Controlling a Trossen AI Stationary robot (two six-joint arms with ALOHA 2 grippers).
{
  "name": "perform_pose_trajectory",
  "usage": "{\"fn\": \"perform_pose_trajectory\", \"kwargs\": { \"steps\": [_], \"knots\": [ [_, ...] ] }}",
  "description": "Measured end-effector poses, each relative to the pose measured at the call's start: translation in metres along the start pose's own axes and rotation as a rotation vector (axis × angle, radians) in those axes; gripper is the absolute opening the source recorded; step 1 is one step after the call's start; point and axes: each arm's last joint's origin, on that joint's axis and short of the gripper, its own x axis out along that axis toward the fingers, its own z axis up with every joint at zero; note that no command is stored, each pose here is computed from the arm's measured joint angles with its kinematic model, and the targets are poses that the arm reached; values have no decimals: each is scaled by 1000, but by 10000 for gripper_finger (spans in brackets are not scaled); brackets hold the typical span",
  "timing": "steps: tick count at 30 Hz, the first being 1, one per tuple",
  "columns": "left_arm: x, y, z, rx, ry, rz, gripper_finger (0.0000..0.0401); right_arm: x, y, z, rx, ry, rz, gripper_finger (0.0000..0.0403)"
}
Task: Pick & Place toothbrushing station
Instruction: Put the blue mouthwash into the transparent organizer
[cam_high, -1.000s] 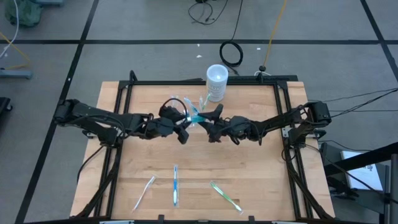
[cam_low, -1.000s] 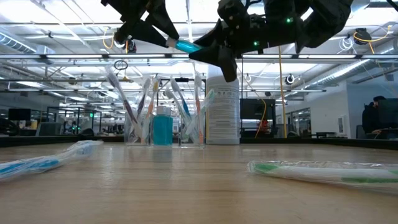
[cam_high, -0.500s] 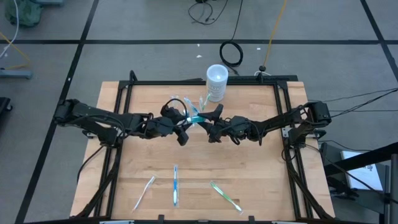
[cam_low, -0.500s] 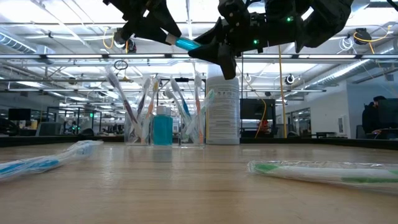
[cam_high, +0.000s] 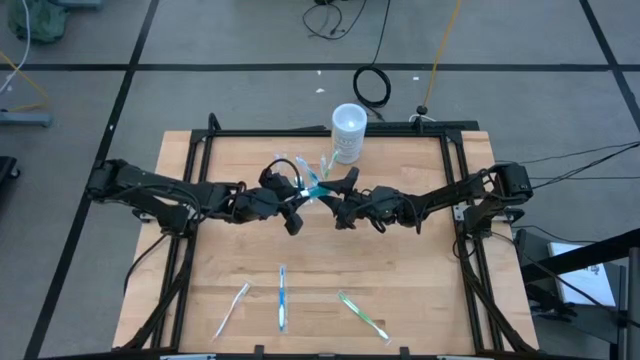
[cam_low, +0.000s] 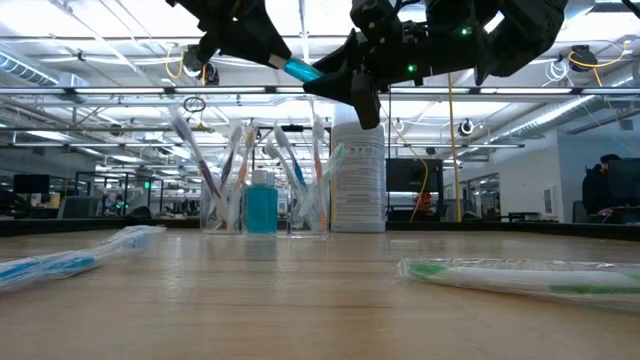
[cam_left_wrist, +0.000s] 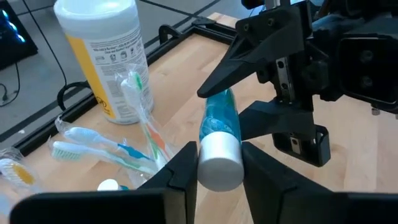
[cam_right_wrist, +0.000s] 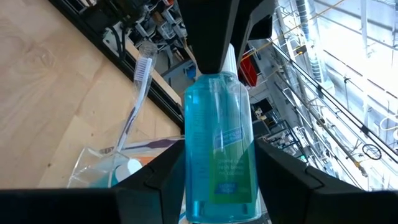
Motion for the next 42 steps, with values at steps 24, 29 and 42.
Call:
{"fn": "perform_pose_trajectory", "kwargs": {
  "steps": [24, 29, 42],
  "knots": [
    [-6, 0, 3, 47, 82, 11, 90, -52, -6, 55, 24, -22, 120, 235],
    [-21, 7, 33, 37, 180, -7, 90, -76, -18, 64, 110, 53, 118, 229],
    [27, 44, 32, 18, 611, 65, 90, -91, -21, 60, 230, 134, 185, 224]
  ]
}}
